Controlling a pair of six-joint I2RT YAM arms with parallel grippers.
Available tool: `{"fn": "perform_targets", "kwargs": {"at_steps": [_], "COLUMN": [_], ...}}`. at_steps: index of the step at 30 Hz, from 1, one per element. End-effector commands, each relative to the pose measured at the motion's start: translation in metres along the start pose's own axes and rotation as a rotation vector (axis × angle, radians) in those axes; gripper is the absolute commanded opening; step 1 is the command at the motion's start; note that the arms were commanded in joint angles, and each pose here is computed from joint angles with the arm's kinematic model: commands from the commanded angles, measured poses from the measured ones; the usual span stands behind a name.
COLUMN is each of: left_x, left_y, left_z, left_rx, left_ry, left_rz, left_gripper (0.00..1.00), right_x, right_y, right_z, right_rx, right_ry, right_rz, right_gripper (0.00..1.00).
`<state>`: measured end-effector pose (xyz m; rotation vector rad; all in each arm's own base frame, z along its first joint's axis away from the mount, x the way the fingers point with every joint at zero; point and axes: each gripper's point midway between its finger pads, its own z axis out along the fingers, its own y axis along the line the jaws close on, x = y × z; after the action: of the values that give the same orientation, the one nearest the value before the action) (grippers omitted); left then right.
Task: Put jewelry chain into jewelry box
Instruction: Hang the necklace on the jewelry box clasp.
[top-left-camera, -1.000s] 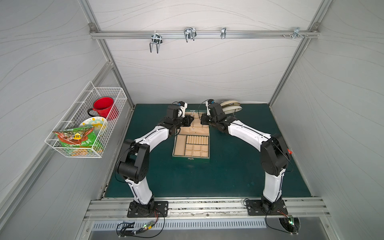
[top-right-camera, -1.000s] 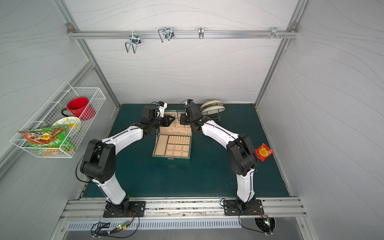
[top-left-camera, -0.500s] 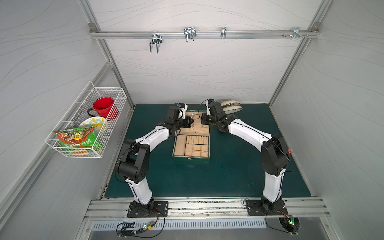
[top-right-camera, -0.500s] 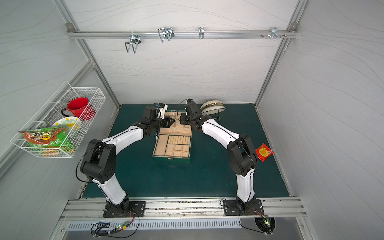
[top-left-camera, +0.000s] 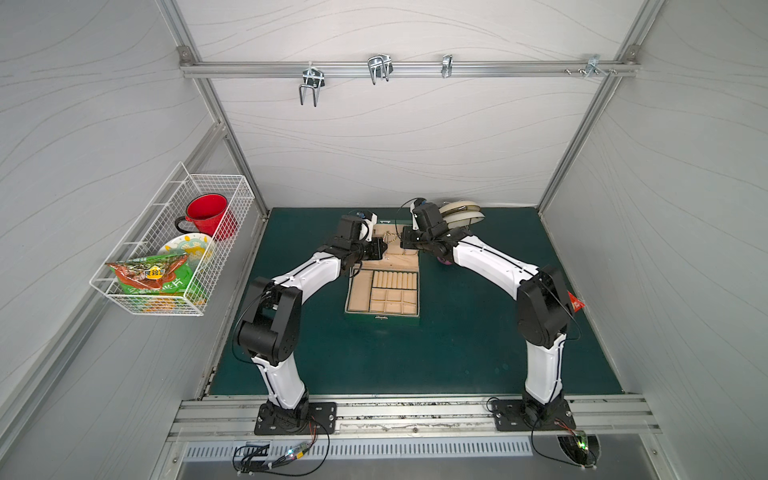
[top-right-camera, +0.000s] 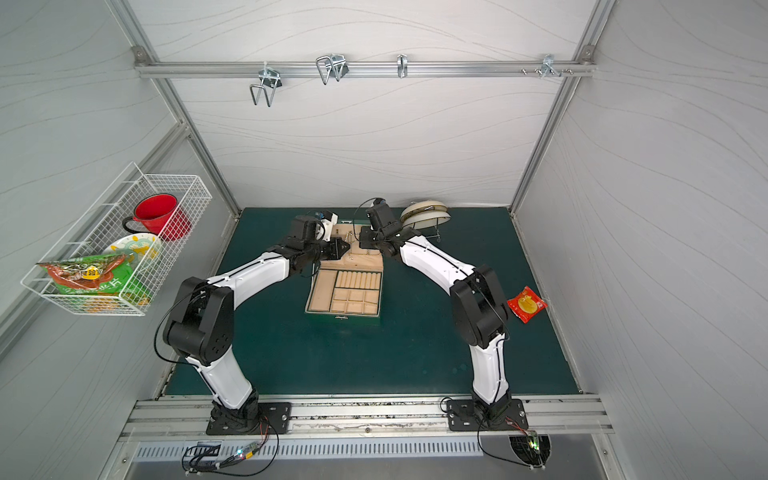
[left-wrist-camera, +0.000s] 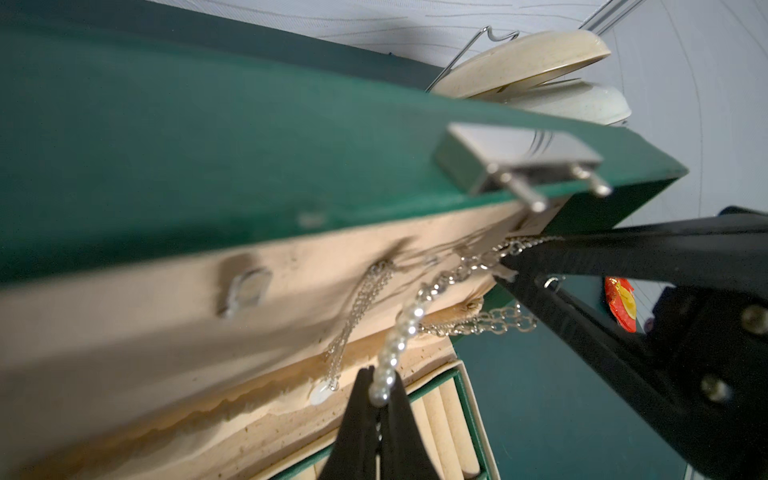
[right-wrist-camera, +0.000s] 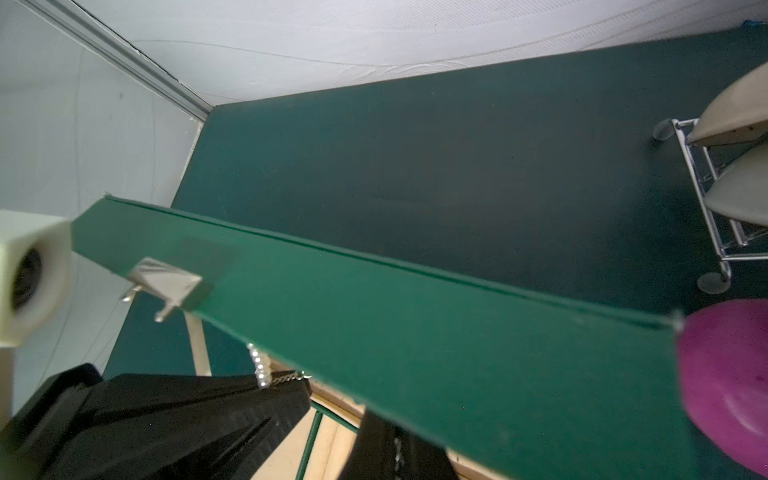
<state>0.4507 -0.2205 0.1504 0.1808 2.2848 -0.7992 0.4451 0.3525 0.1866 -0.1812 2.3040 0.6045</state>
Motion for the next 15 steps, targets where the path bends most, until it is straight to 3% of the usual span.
{"fn": "perform_targets", "kwargs": {"at_steps": [1, 8, 11, 15], "left_x": [-0.012, -0.008, -0.007, -0.005], "left_y": [-0.004, -0.006, -0.005, -0.007], "left_z": [0.002, 0.003, -0.002, -0.007], "left_rx": [-0.006, 0.004, 0.002, 0.010], "left_ry": [-0.029, -0.020, -0.043, -0.061], "left_rz": [0.032, 0.037, 0.044, 0.074], "left_gripper": [0.00, 0.00, 0.18, 0.32], "right_x": [-0.003, -0.001, -0.001, -0.003], "right_y": [0.001, 0.001, 0.004, 0.008], "right_z": [-0.003, 0.001, -0.003, -0.009], "right_rx": [0.023, 0.024, 0.016, 0.017], "right_ry": [-0.011, 0.006, 0.018, 0.036], "right_rz": [0.002, 0.004, 0.011, 0.018], "right_gripper": [0.00, 0.00, 0.00, 0.00]}}
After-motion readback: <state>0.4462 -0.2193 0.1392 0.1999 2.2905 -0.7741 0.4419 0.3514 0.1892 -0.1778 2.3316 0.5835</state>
